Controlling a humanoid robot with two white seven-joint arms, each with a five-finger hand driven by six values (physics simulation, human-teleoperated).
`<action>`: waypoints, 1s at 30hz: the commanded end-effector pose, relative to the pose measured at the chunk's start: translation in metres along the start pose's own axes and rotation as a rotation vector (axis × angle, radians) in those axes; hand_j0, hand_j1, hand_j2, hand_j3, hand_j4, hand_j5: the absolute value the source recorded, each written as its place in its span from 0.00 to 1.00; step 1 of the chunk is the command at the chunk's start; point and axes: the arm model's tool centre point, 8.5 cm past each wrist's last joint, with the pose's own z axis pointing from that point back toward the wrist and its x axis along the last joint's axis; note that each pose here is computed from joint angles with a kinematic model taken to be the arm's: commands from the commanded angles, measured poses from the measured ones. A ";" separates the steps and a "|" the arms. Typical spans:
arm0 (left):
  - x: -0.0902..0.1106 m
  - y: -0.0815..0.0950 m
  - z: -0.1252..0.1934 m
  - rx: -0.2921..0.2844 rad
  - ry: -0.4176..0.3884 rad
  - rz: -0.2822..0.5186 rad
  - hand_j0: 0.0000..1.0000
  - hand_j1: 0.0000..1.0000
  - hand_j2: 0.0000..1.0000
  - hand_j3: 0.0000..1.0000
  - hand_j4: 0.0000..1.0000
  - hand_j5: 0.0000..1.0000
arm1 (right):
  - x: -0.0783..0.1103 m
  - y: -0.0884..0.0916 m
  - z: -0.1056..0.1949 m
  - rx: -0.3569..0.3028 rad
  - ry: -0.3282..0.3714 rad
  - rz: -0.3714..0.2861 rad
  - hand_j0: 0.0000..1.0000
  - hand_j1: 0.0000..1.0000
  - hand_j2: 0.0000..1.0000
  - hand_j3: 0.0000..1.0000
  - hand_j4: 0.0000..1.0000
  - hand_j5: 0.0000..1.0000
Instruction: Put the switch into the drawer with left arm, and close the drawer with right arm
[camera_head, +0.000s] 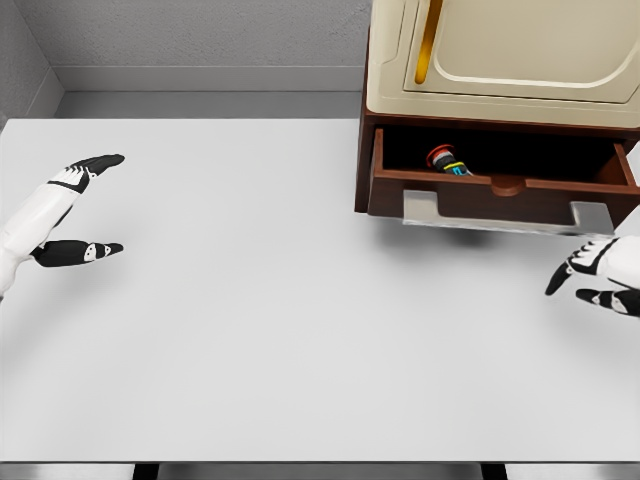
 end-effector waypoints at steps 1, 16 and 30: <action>0.000 0.001 0.000 0.004 0.000 0.005 1.00 1.00 1.00 1.00 1.00 1.00 | 0.002 0.001 -0.005 -0.049 -0.015 -0.036 0.55 0.55 0.55 0.55 0.55 0.55; 0.000 0.001 0.001 0.005 0.001 0.006 1.00 1.00 1.00 1.00 1.00 1.00 | 0.005 -0.028 -0.013 -0.176 -0.044 0.001 0.56 0.56 0.56 0.56 0.56 0.56; -0.001 0.001 0.001 0.003 0.003 0.005 1.00 1.00 1.00 1.00 1.00 1.00 | 0.002 -0.007 -0.004 -0.060 -0.014 -0.011 0.59 0.59 0.59 0.59 0.59 0.59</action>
